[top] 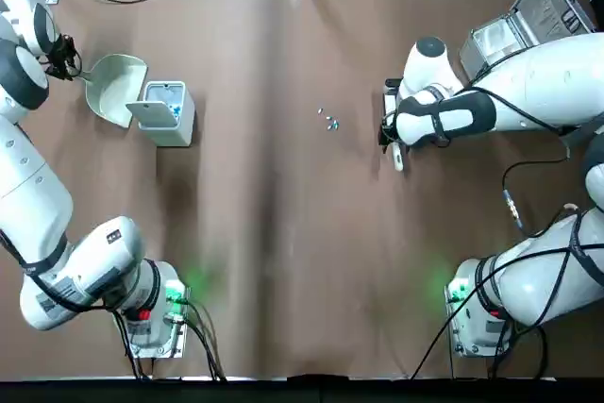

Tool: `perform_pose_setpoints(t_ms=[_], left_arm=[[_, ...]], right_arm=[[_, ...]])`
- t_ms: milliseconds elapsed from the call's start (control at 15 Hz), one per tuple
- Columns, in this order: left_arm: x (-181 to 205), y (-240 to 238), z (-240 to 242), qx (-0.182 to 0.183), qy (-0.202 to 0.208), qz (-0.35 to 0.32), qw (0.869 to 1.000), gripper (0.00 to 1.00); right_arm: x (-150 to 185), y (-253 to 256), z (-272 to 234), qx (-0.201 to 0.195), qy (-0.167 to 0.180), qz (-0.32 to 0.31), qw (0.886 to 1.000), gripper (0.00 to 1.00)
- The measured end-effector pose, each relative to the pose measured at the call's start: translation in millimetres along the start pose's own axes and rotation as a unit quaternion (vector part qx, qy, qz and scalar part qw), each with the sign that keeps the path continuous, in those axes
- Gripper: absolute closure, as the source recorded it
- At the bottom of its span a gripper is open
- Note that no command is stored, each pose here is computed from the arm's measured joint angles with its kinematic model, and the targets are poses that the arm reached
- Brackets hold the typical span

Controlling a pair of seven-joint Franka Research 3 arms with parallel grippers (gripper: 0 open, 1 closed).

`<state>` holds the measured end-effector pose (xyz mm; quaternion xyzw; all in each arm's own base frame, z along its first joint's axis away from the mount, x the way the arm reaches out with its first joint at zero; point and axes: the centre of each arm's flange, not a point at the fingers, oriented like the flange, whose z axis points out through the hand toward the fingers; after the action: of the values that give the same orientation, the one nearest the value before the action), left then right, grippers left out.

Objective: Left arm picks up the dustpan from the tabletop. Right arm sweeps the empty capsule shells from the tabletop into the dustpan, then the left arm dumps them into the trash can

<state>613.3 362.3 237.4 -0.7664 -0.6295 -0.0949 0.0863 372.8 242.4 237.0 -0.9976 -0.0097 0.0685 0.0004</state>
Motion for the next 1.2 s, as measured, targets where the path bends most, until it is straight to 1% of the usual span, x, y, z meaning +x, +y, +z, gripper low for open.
perform_pose_setpoints(t_ms=[133,267,533,667,733,800,867,933,1000,1133,1200], left_arm=[[1.0,0.7,-1.5,-0.002,0.001,-0.002,1.0,0.67],[7.6,3.7,-12.2,-0.012,0.009,-0.023,1.0,0.67],[23.9,11.4,-64.4,-0.045,0.03,-0.041,0.998,0.67],[25.1,13.2,-92.5,-0.049,0.028,-0.042,0.998,0.67],[22.3,15.2,-106.8,-0.049,0.024,-0.04,0.998,0.67],[17.4,18.4,-122.7,-0.048,0.02,-0.036,0.998,0.67],[11.1,22.8,-140.7,-0.05,0.018,-0.031,0.998,0.67],[2.8,28.0,-160.2,-0.052,0.015,-0.024,0.998,0.67],[-7.6,32.8,-180.0,-0.052,0.011,-0.017,0.998,0.67],[-30.5,41.1,-218.2,-0.052,0.002,-0.005,0.999,0.67],[-43.0,44.4,-235.8,-0.052,-0.006,0.0,0.999,0.67]], right_arm=[[0.2,0.1,2.1,-0.001,-0.001,-0.001,1.0,0.16],[0.3,0.3,3.7,-0.002,-0.001,-0.002,1.0,0.18],[5.9,0.3,5.4,-0.012,0.004,-0.014,1.0,0.2],[9.6,-1.5,6.0,-0.013,0.005,-0.015,1.0,0.21],[11.3,-2.3,6.4,-0.013,0.005,-0.016,1.0,0.21],[12.5,-2.8,6.9,-0.013,0.005,-0.016,1.0,0.25],[13.2,-3.0,7.0,-0.013,0.005,-0.016,1.0,0.26],[13.4,-3.1,7.2,-0.014,0.005,-0.016,1.0,0.28],[13.4,-3.0,7.5,-0.014,0.005,-0.016,1.0,0.28],[13.5,-3.0,7.8,-0.014,0.004,-0.016,1.0,0.35],[13.5,-3.0,8.0,-0.014,0.004,-0.016,1.0,0.36]])
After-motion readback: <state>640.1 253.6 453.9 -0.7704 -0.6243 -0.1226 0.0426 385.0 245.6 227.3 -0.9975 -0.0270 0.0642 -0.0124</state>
